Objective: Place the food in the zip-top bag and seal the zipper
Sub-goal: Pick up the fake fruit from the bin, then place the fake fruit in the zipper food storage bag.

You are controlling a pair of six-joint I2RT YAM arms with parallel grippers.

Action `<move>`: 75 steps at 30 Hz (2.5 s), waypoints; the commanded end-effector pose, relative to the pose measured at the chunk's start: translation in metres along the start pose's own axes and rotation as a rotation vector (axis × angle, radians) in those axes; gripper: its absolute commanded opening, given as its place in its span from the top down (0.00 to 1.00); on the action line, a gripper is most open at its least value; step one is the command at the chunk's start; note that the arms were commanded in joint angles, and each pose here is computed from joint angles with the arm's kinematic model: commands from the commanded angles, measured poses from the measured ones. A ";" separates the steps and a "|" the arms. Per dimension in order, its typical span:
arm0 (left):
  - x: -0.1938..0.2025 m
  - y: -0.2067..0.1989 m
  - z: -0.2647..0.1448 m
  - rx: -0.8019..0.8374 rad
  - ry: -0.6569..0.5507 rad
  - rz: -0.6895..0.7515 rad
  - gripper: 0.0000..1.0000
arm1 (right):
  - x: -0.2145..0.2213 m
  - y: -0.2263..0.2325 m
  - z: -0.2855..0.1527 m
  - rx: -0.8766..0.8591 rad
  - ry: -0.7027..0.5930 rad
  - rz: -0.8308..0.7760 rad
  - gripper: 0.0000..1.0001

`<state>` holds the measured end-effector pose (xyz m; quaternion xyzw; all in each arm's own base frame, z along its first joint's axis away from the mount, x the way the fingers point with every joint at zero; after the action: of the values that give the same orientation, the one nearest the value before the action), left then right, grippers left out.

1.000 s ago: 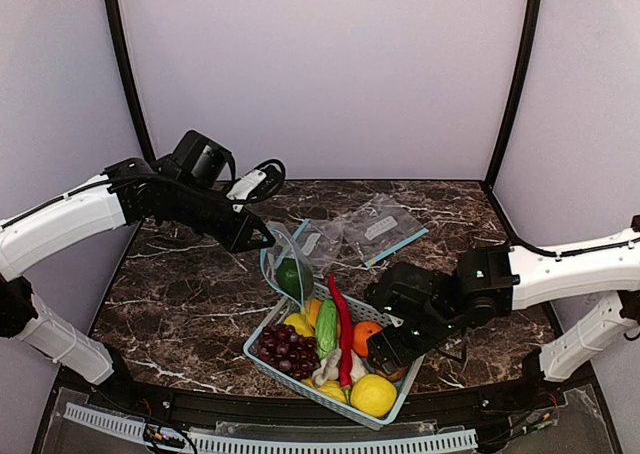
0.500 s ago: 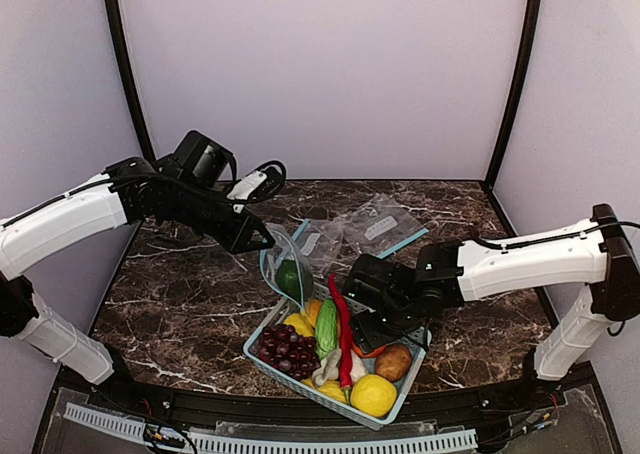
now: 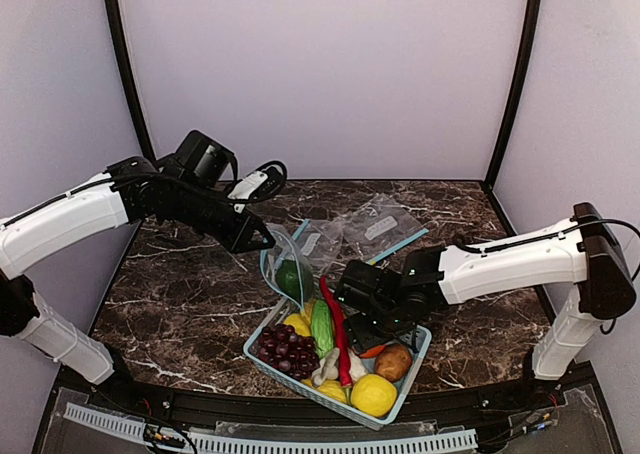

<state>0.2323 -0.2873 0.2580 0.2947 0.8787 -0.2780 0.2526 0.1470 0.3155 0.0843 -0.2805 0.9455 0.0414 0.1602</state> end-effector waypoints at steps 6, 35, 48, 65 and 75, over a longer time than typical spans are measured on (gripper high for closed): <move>-0.005 -0.002 -0.007 0.006 -0.003 0.001 0.99 | 0.013 -0.014 0.013 0.059 0.032 0.033 0.44; -0.010 -0.077 0.025 0.300 0.072 -0.194 0.99 | -0.026 -0.059 -0.191 -0.235 -0.598 0.114 0.53; 0.012 -0.048 0.058 0.181 0.136 -0.162 0.99 | -0.071 0.034 -0.233 -0.606 -0.853 -0.131 0.55; 0.015 -0.039 0.057 0.171 0.132 -0.165 0.99 | -0.094 0.061 -0.151 -0.327 -0.688 -0.161 0.57; 0.019 -0.037 0.060 0.173 0.144 -0.173 0.99 | -0.091 0.034 -0.110 -0.080 -0.603 -0.092 0.58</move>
<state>0.2163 -0.3455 0.2157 0.2498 0.8928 -0.3475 0.1407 0.1558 0.3815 0.2198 -0.3396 0.8248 0.2029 0.4040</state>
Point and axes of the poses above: each gripper's point midway between its finger pads, its own z axis out along the fingers, its own y axis along the line the jaws close on, x = y × z, the point moved 2 cm from there along -z, back along the fingers, and after that the axes turned 7 degrees about -z, right-handed, at the moved point
